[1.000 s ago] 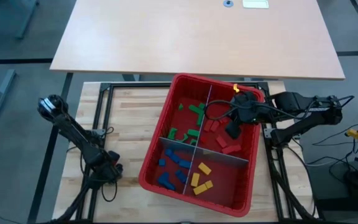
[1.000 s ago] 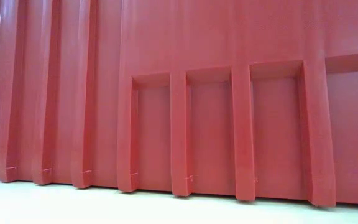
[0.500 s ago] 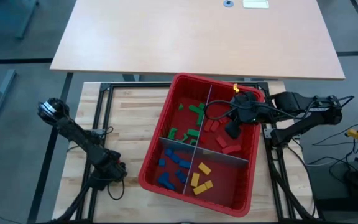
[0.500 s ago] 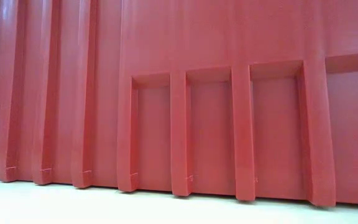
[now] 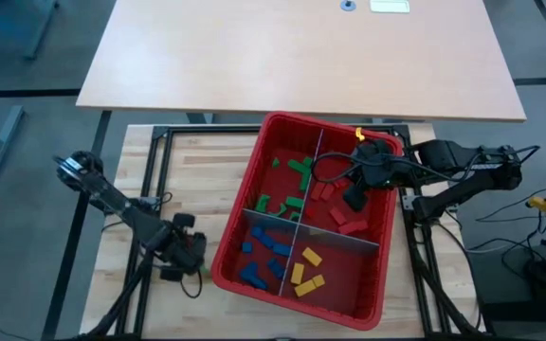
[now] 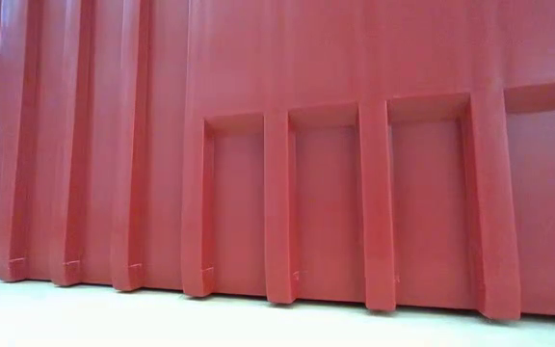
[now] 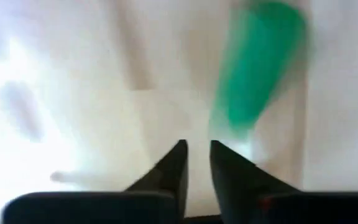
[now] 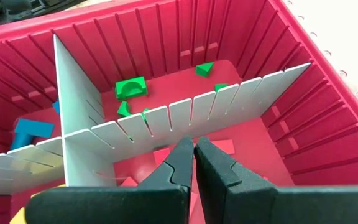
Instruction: Sort blocks
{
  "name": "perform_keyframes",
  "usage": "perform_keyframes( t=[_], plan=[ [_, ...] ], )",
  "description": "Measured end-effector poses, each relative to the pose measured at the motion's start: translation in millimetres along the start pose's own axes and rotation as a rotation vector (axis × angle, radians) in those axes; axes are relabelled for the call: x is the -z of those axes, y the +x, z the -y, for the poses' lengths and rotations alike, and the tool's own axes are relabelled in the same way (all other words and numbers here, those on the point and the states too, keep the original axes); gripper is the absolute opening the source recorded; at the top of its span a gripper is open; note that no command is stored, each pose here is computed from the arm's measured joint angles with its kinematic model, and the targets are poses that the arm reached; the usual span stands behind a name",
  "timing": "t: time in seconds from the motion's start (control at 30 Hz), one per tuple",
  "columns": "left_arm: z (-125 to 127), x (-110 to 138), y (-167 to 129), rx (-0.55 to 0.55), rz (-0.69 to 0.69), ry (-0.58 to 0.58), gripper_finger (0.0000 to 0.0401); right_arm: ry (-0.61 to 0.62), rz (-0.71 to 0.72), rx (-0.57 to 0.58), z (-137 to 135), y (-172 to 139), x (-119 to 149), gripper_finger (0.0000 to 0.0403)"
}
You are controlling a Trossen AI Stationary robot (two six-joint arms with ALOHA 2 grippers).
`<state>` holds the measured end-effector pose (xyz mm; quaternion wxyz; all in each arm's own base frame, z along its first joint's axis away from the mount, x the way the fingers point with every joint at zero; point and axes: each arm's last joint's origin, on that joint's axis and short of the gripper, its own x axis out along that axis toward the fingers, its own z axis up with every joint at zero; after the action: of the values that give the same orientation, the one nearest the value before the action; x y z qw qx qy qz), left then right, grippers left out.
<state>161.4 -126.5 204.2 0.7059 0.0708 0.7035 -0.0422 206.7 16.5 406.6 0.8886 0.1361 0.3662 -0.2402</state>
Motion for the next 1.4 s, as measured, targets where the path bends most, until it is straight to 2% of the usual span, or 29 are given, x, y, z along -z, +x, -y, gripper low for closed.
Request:
perform_keyframes(
  t=[0.13,0.23,0.37,0.5,0.6,0.67,0.87,1.03,1.2,1.4],
  plan=[
    [-14,-6,-28,-0.107,0.022,-0.121,0.0005,-0.008,0.002,-0.001,0,0,0,0.0000],
    [-24,-8,-42,-0.130,0.058,-0.200,0.0000,-0.011,0.002,-0.001,0,0,0,0.0000],
    [-27,-7,-47,-0.061,0.065,-0.217,0.0001,-0.018,0.002,-0.002,0,0,0,0.0000],
    [-16,-17,-48,0.099,0.142,-0.098,0.0009,-0.024,0.001,-0.003,0,0,0,0.0000],
    [-4,-33,-48,0.168,0.271,0.042,0.0036,-0.031,0.000,-0.006,0,0,0,0.0000],
    [1,-42,-41,0.165,0.287,0.090,0.0065,-0.031,-0.001,-0.007,0,0,0,0.0000],
    [12,-67,-15,0.102,0.279,0.160,0.0178,-0.021,-0.027,-0.047,-2,0,1,0.0000],
    [16,-89,-15,0.071,0.431,0.149,0.0258,-0.017,-0.034,-0.053,-2,0,1,0.0000],
    [6,-103,-21,0.029,0.459,0.163,0.0280,-0.026,-0.036,-0.051,-1,0,1,0.0000],
    [2,-93,-14,0.004,0.355,0.087,0.0275,-0.042,-0.035,-0.052,-1,-1,1,0.0000]
  ],
)
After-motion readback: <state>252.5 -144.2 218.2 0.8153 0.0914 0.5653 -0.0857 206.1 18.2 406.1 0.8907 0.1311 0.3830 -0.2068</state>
